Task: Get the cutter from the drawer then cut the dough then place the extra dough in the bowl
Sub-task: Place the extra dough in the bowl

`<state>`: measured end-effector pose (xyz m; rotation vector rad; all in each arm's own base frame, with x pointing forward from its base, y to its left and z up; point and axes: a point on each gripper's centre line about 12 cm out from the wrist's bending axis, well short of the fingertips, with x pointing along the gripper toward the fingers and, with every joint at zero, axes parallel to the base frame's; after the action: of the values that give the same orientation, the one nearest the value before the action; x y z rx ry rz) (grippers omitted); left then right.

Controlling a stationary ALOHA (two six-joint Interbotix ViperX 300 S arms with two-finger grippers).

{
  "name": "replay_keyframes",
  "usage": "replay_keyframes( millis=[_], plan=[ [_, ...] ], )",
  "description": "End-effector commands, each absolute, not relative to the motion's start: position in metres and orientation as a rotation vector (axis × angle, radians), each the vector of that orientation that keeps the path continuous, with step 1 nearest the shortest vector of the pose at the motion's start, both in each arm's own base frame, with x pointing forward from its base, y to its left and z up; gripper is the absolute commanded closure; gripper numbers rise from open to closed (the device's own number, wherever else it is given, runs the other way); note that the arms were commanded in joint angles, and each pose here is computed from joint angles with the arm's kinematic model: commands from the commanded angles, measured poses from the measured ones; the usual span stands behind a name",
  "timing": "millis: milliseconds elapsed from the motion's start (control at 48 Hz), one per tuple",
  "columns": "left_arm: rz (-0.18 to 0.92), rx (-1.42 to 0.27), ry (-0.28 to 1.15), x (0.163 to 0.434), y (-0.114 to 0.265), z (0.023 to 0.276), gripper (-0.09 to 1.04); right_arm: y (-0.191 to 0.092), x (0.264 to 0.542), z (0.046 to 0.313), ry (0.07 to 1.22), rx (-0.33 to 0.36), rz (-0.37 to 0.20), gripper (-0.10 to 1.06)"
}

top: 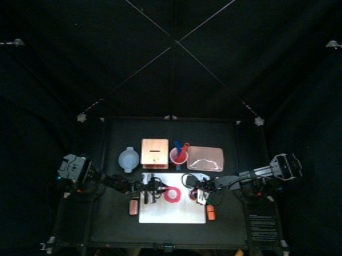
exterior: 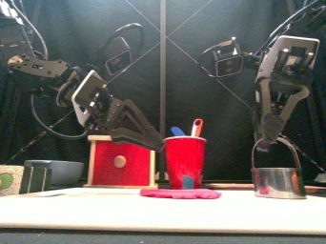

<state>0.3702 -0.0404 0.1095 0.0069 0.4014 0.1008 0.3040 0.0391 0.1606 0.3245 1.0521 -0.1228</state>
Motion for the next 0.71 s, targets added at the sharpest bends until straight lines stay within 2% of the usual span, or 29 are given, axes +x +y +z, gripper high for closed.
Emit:
replay_keyframes(
  millis=[21,250,458,708],
  plan=[
    [0.110,-0.010,0.354,0.377,-0.039,0.125,0.32,0.038,0.307,0.176,0.998,0.330,-0.111,0.13],
    [0.110,-0.012,0.335,0.383,-0.039,0.130,0.32,0.036,0.309,0.188,0.954,0.297,-0.100,0.12],
    [0.114,-0.017,0.343,0.385,-0.037,0.130,0.32,0.031,0.306,0.211,0.812,0.222,-0.064,0.12],
    [0.139,-0.057,0.330,0.395,-0.036,0.139,0.32,0.024,0.296,0.223,0.666,0.150,-0.025,0.12]
  ],
)
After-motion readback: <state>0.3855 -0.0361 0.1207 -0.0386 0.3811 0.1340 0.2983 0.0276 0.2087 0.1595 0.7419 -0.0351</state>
